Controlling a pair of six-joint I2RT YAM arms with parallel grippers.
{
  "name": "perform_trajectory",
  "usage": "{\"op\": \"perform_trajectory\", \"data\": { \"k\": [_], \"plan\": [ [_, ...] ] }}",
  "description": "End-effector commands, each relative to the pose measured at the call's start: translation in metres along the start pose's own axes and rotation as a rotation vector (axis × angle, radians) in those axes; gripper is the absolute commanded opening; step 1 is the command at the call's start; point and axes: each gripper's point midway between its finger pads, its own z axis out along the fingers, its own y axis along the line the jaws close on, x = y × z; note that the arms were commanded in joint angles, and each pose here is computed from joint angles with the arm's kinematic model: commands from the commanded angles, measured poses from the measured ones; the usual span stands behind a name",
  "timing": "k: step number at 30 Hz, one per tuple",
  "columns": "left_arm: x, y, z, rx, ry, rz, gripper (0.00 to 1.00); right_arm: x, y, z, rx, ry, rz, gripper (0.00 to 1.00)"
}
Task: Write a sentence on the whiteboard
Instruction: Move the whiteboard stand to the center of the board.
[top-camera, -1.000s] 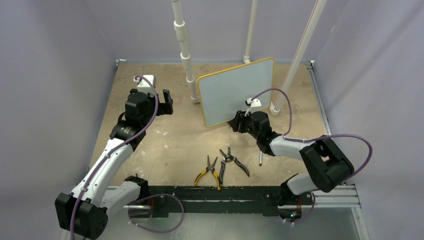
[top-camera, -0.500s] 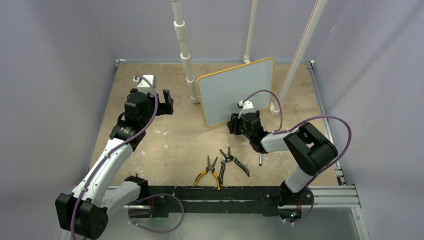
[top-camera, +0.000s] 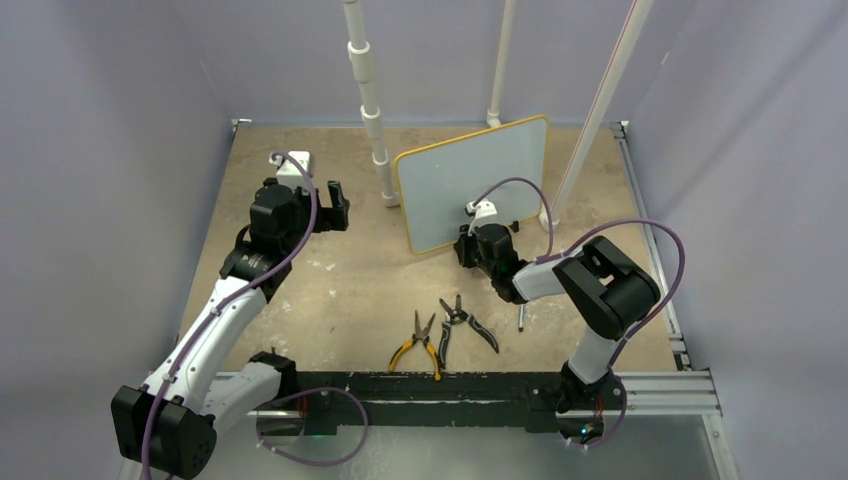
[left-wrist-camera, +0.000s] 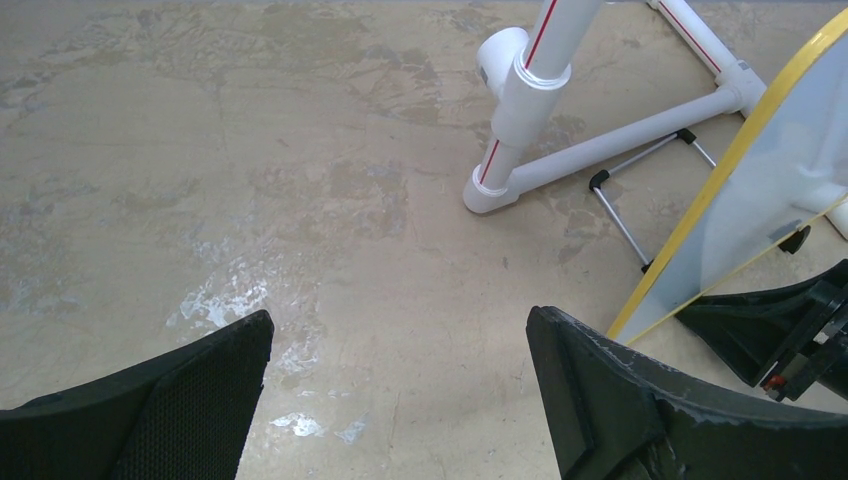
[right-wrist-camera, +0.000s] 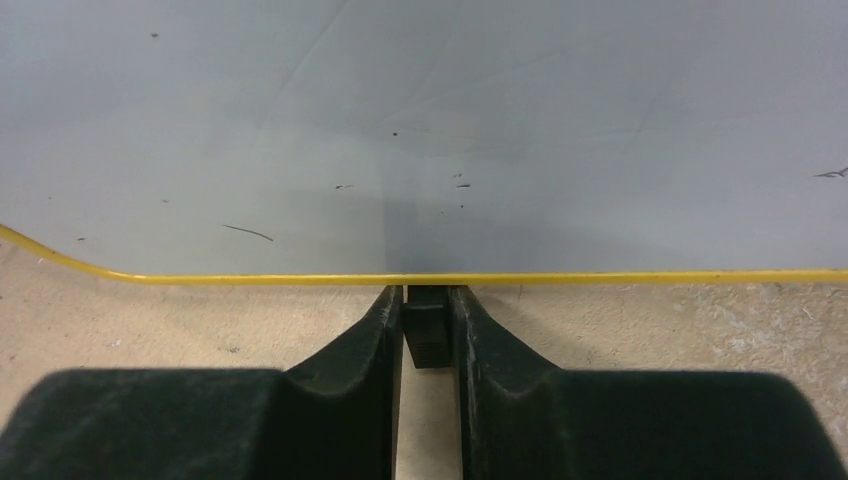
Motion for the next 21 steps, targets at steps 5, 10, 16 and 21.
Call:
{"op": "perform_trajectory", "data": {
  "k": [5,10,16,21],
  "plan": [
    [-0.012,-0.003,0.001,0.017,-0.043,-0.018,0.98,-0.012,0.019,0.006,-0.011,-0.051,-0.064,0.0],
    [-0.014,-0.003,-0.001,0.015,-0.051,-0.02,0.98,0.0,0.041,0.001,-0.054,-0.03,-0.115,0.0],
    [-0.02,0.012,-0.008,-0.066,-0.08,-0.032,0.98,0.015,0.078,-0.011,-0.138,-0.013,-0.175,0.0],
    [-0.026,0.031,-0.017,-0.173,-0.11,-0.046,0.98,0.024,0.097,-0.017,-0.189,0.014,-0.213,0.0]
  ]
}}
